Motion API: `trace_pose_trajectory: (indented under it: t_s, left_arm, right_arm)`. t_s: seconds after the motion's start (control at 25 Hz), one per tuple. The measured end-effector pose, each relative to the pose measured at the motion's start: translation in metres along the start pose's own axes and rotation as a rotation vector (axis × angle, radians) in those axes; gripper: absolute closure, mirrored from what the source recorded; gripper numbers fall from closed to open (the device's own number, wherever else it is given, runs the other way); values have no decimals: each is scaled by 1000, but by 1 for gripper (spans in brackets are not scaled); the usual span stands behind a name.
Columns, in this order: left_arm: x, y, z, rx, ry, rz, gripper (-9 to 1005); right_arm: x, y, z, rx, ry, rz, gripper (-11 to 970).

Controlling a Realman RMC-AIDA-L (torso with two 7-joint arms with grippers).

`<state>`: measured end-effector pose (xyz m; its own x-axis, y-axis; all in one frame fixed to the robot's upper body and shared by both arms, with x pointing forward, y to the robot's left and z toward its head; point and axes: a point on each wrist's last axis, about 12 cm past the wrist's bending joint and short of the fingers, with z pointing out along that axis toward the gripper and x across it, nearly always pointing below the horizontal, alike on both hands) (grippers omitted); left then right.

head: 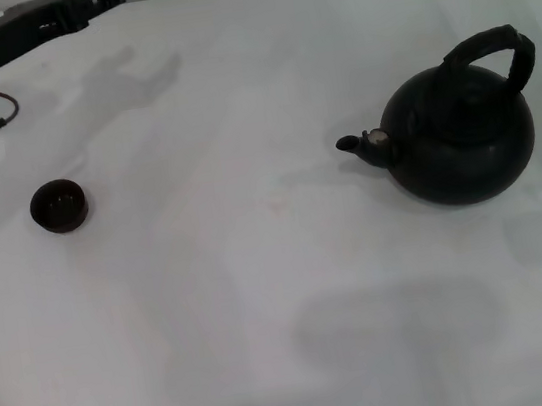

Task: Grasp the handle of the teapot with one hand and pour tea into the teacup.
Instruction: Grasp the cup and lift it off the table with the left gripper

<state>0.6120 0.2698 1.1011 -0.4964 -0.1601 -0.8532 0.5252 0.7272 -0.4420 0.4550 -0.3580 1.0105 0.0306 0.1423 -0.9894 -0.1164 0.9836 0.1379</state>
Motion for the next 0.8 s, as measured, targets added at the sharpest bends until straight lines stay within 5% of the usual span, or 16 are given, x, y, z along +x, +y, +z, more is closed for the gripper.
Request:
trace_pose_trajectory:
  t_s: [0.52,0.8]
  left_arm:
    - [-48,-13,-20,-126,293,94,163]
    - [-49,-19,-20,-203,445,116,159]
  right_arm:
    - [1,-2,2,15,9,2,88]
    - [0,-2,5,13,6,0,88]
